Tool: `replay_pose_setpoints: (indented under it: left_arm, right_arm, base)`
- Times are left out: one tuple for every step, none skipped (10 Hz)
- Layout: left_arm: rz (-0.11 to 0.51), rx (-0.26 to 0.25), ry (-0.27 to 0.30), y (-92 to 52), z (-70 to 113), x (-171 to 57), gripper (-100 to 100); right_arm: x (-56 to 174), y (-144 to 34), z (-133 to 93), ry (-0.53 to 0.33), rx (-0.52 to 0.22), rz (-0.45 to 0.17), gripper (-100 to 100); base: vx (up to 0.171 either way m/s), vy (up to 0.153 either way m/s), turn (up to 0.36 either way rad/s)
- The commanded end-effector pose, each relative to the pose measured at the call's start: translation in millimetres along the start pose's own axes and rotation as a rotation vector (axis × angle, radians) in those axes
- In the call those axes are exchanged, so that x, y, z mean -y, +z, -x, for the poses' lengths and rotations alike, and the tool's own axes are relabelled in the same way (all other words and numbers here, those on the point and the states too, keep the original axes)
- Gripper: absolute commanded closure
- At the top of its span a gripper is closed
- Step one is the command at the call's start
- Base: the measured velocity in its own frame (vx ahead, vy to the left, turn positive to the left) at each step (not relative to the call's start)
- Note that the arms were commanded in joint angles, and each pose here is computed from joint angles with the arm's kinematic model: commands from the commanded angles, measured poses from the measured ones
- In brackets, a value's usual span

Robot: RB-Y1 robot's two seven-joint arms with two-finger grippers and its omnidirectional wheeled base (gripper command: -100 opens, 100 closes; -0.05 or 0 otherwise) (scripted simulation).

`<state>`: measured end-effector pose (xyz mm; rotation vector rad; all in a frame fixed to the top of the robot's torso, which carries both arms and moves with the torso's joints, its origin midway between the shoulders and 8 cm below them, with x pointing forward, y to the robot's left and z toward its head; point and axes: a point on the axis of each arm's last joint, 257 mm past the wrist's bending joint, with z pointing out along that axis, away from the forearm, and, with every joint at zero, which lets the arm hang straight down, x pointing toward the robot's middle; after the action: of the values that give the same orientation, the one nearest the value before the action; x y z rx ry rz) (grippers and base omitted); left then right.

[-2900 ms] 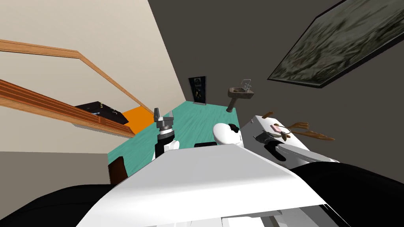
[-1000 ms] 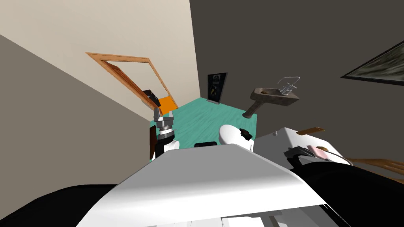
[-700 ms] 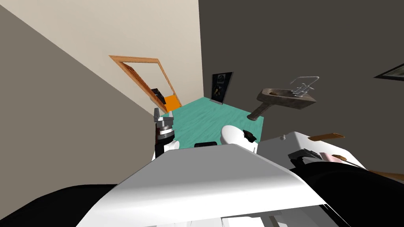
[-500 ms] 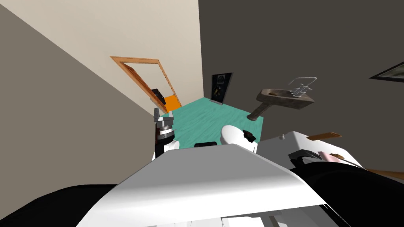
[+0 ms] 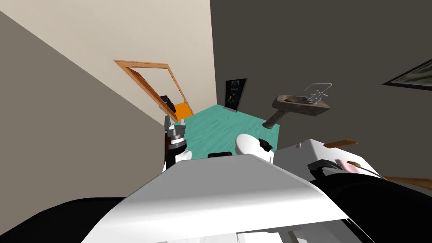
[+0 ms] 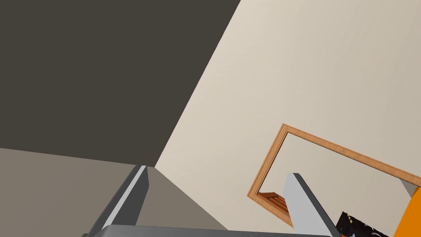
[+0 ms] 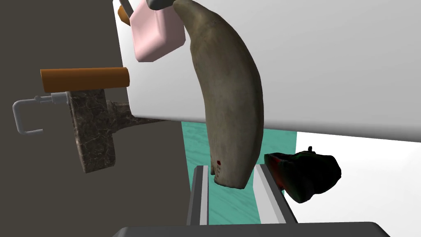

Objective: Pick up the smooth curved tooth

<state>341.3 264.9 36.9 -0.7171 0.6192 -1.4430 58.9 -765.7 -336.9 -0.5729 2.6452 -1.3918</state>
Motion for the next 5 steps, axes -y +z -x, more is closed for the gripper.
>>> replay_pose_setpoints:
  left_arm:
    - [0.000,0.000,0.000,0.0,0.0,0,0]
    - [0.000,0.000,0.000,0.0,0.0,0,0]
    - [0.000,0.000,0.000,0.0,0.0,0,0]
    - [0.000,0.000,0.000,0.0,0.0,0,0]
    - [0.000,0.000,0.000,0.0,0.0,0,0]
  right_arm:
    - [-2,-4.4,13,-0.026,0.027,-0.002,100]
    - [-3,-8.8,25,-0.046,0.053,-0.004,100]
    - [-4,-13.5,37,-0.065,0.079,-0.006,100]
    - [-5,-18.5,49,-0.083,0.106,-0.009,100]
    - [-6,-24.0,62,-0.101,0.132,-0.012,100]
  base:
    - [0.096,-0.028,-0.355]
    - [0.129,-0.036,-0.329]
    - [0.120,-0.049,-0.332]
    - [0.133,-0.047,-0.307]
    - [0.134,-0.059,-0.328]
